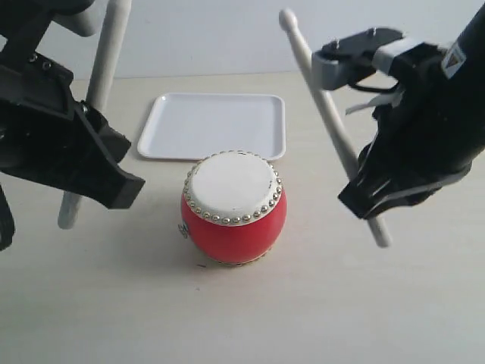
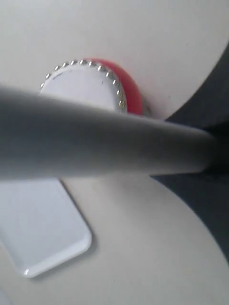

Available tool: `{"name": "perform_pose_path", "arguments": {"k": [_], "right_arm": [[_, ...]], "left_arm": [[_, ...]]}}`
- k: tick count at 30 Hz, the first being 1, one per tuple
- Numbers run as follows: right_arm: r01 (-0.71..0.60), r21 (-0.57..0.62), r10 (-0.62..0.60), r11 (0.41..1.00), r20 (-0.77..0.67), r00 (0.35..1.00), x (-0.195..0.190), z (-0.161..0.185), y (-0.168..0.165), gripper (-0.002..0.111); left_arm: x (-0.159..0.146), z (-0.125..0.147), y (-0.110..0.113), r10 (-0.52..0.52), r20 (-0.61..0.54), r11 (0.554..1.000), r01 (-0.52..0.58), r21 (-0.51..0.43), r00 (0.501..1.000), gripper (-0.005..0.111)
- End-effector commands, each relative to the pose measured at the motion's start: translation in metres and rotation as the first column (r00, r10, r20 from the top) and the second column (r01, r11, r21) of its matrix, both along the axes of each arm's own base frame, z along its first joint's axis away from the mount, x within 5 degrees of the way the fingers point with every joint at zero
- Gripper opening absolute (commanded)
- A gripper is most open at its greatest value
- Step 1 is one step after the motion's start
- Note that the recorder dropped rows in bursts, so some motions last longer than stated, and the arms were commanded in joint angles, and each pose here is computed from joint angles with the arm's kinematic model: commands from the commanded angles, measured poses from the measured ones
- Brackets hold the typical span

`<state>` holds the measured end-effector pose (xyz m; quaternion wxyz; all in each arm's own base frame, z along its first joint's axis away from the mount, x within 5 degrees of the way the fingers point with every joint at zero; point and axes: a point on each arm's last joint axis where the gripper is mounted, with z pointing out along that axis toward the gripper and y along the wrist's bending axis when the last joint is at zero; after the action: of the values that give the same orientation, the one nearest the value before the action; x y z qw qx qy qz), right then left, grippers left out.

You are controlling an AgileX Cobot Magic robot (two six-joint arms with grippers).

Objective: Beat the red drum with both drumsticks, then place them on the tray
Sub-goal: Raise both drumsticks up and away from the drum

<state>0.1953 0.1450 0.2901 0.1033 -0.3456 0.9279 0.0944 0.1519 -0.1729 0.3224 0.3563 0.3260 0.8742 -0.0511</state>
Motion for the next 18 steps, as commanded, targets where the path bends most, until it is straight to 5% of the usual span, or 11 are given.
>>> {"name": "perform_pose_path", "arguments": {"k": [1,10,18], "right_arm": [[0.063,-0.074,-0.049,0.995,0.18,0.982,0.018,0.018,-0.009,0.0],[0.112,-0.23,-0.055,0.967,0.24,0.969,0.089,0.009,-0.014,0.0],[0.072,-0.352,-0.011,0.933,0.171,0.985,0.163,-0.027,-0.007,0.0]], "left_arm": [[0.011,0.009,0.008,0.11,0.151,0.994,-0.111,0.001,0.982,0.0],[0.054,0.01,0.039,0.282,0.239,0.958,-0.285,-0.022,0.929,0.0],[0.124,-0.021,0.08,0.401,0.234,0.915,-0.399,-0.06,0.886,0.0]]}}
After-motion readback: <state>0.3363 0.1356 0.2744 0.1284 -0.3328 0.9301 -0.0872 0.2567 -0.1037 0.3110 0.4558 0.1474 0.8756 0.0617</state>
